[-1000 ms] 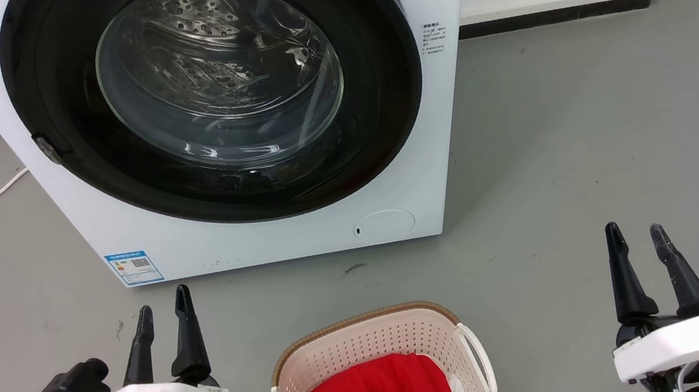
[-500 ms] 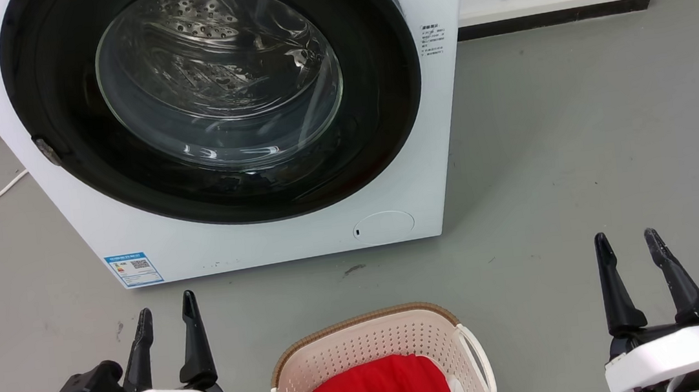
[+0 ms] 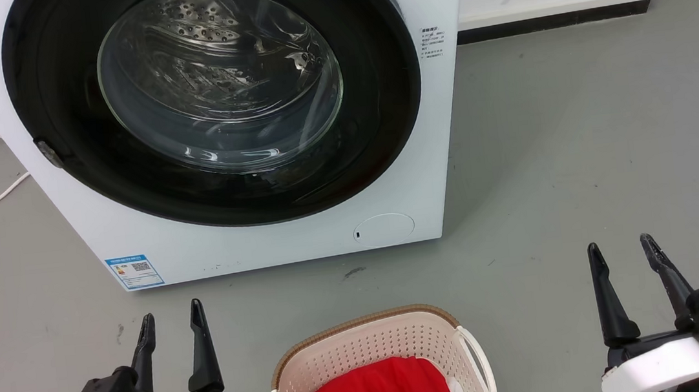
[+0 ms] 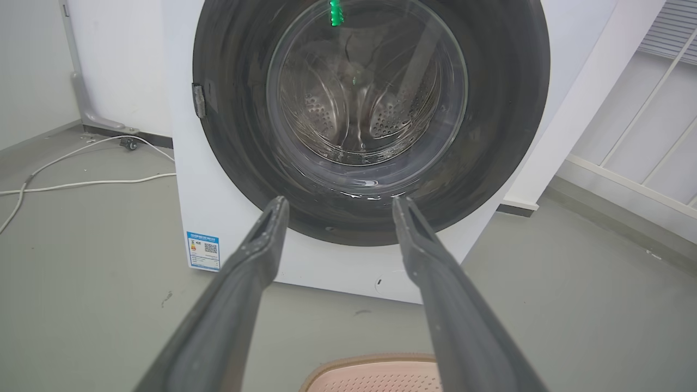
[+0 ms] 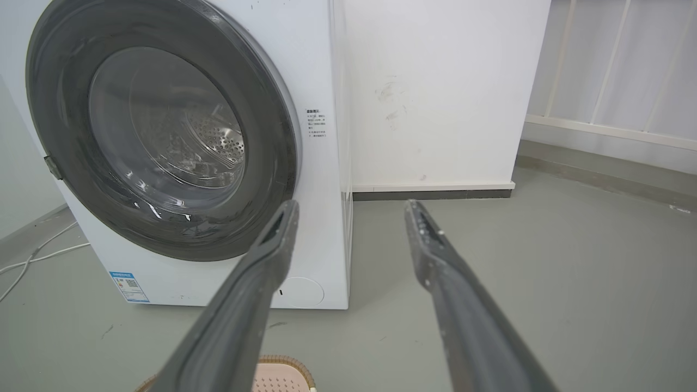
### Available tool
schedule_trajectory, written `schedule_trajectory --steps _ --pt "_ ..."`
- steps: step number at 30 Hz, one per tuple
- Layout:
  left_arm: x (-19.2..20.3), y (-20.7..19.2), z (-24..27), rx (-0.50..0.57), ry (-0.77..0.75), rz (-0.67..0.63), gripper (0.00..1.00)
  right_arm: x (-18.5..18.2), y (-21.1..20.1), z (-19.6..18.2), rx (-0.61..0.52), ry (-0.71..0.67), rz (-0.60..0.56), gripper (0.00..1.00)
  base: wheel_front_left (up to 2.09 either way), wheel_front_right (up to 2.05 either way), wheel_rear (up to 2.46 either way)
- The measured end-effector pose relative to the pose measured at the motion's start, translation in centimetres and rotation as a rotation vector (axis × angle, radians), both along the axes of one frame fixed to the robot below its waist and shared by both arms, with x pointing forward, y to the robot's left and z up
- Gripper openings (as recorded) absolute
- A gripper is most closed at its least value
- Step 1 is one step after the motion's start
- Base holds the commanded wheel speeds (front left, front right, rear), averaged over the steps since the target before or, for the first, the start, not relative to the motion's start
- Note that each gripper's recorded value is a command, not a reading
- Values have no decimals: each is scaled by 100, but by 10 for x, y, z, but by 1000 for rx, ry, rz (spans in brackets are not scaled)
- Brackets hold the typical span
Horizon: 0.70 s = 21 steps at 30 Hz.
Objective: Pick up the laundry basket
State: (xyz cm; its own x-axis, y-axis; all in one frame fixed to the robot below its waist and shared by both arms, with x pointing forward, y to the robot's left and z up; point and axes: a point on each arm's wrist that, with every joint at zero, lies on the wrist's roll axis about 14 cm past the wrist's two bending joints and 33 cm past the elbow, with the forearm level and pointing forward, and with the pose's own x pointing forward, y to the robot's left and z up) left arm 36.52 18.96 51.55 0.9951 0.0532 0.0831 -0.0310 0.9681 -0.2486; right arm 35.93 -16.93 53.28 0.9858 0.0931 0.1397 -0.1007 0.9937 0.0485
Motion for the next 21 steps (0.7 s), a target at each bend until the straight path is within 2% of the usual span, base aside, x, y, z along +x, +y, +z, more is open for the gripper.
schedule_trajectory --steps 21 --pt "-5 -3 -2 151 -9 -5 100 -6 2 3 -128 -35 5 100 0 0 0"
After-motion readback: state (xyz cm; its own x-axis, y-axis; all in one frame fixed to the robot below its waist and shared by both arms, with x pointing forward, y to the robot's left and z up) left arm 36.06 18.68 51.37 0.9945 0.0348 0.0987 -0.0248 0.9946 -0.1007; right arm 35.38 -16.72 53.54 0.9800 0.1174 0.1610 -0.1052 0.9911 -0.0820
